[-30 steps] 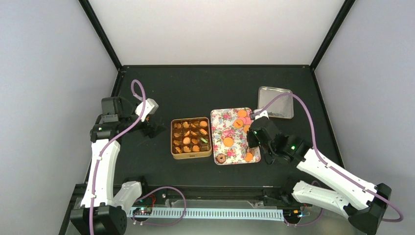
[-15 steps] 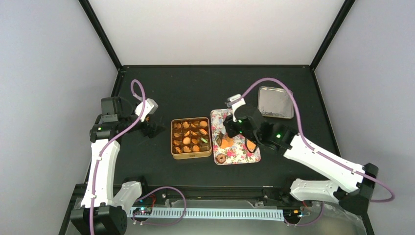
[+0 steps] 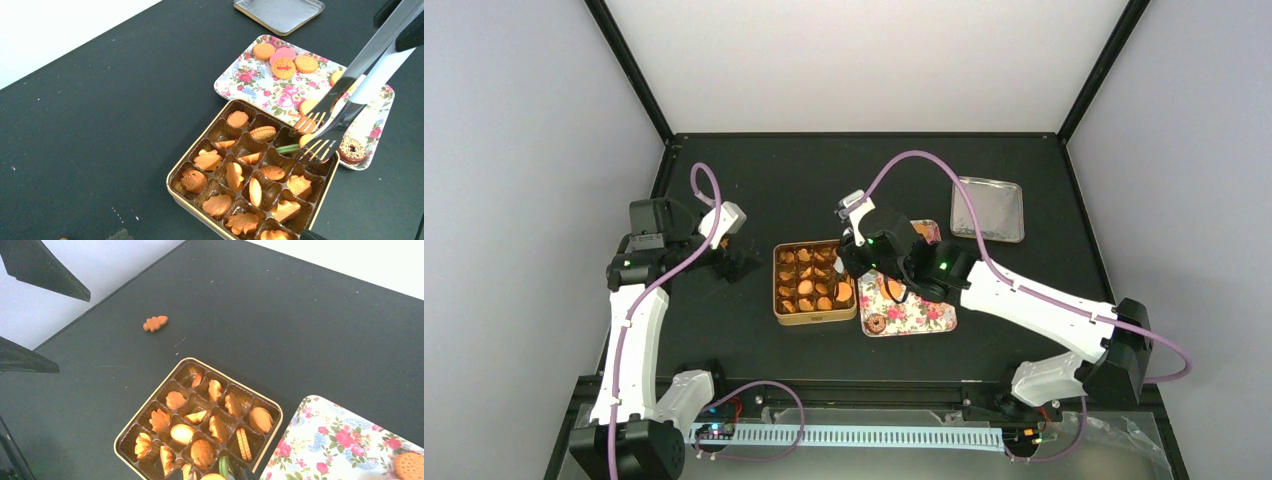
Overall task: Pack the cookies
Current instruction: Place the fake cookies in the empty pocket of the box, then place the clamp on the plate.
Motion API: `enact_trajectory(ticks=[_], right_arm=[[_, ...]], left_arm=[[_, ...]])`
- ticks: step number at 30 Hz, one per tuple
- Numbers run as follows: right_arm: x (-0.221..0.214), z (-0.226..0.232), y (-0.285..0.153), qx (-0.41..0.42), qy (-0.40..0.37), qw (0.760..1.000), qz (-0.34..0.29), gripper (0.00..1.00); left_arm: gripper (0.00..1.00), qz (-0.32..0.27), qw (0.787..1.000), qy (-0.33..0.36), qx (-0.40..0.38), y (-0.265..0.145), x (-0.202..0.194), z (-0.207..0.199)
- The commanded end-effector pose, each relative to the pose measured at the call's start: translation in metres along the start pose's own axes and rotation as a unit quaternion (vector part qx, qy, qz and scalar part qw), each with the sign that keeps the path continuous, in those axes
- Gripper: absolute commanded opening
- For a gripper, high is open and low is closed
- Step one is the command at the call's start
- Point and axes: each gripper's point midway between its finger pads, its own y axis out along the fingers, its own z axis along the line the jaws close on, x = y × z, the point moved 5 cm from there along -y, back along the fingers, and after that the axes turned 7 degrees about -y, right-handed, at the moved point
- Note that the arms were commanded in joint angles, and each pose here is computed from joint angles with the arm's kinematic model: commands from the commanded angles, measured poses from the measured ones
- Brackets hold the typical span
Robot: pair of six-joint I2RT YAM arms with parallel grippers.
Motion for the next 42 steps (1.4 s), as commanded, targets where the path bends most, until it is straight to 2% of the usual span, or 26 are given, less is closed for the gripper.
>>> enact_trajectory(ticks=[1,9,27,33,38,42], right_arm=[[0.013,0.007,0.002,0.016,0.002,0.999,-0.036,0.13],[0.005,0.004,0.002,0.004,-0.003,1.000,-0.030,0.26],[0.005,0.005,-0.008,0.021,-0.002,0.999,-0.026,0.32],[0.009,0.002,-0.012,0.010,0.001,0.999,-0.036,0.30],[0.017,-0.019,-0.023,-0.037,-0.005,0.998,-0.045,0.29],[0.011,-0.049,-0.031,-0.065,0.019,0.997,-0.027,0.29]], left_arm=[[0.90,-0.007,1.000,0.015,0.007,-0.007,0.008,-0.001],[0.90,-0.006,1.000,0.016,0.006,-0.007,0.007,0.000],[0.90,-0.007,1.000,0.016,0.004,-0.008,0.008,-0.002],[0.90,-0.006,1.000,0.018,0.006,-0.008,0.009,-0.001],[0.90,-0.005,1.000,0.017,0.009,-0.008,0.008,0.000],[0.90,-0.003,1.000,0.017,0.012,-0.008,0.008,0.001]])
